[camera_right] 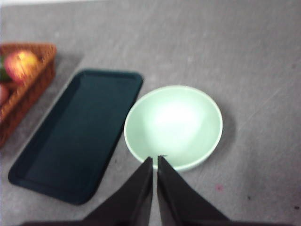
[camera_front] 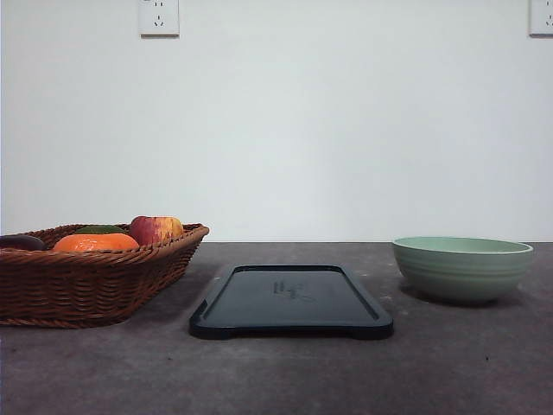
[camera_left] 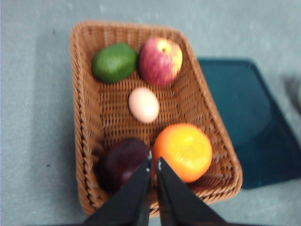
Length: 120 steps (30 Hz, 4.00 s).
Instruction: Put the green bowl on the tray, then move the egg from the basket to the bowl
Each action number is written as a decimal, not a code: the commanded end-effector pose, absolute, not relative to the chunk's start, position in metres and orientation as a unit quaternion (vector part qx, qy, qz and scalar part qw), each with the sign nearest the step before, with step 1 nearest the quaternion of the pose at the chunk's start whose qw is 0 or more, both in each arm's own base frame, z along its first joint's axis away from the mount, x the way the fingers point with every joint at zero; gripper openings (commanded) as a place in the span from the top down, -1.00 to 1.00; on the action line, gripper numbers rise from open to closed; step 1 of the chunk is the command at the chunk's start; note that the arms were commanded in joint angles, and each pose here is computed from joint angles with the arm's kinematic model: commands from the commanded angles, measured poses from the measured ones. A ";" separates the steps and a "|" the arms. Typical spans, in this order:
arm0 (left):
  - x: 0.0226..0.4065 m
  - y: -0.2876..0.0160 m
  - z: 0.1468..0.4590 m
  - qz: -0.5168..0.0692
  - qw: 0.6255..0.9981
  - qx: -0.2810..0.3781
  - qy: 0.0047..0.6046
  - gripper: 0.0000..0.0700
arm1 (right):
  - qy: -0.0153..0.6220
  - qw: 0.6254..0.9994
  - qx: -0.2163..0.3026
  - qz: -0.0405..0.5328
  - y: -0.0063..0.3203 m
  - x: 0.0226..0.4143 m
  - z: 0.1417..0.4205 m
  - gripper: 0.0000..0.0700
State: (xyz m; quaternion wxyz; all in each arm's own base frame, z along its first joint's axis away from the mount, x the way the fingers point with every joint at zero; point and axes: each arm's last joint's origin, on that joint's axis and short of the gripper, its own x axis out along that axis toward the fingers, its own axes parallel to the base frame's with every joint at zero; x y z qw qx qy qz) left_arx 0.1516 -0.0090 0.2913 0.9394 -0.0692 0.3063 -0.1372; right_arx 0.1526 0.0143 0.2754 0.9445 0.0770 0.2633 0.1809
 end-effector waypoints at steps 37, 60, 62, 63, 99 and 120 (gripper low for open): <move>0.156 -0.009 0.301 -0.147 0.945 -0.051 0.287 0.00 | 0.486 0.867 0.073 0.081 0.012 0.266 0.313 -0.15; 0.156 -0.009 0.301 -0.147 0.945 -0.051 0.287 0.00 | 0.562 0.822 0.053 0.074 0.013 0.348 0.221 0.07; 0.156 -0.009 0.301 -0.147 0.945 -0.051 0.287 0.00 | 0.565 0.820 0.053 0.074 0.013 0.350 0.217 0.10; 0.156 -0.009 0.301 -0.147 0.945 -0.051 0.287 0.00 | 0.567 0.819 0.053 0.074 0.013 0.350 0.216 0.16; 0.156 -0.009 0.301 -0.147 0.945 -0.051 0.287 0.01 | 0.546 0.814 -0.002 0.198 0.112 0.352 0.304 0.99; 0.156 -0.009 0.301 -0.147 0.945 -0.051 0.287 0.01 | 0.560 0.789 -0.022 0.251 0.188 0.379 0.227 0.99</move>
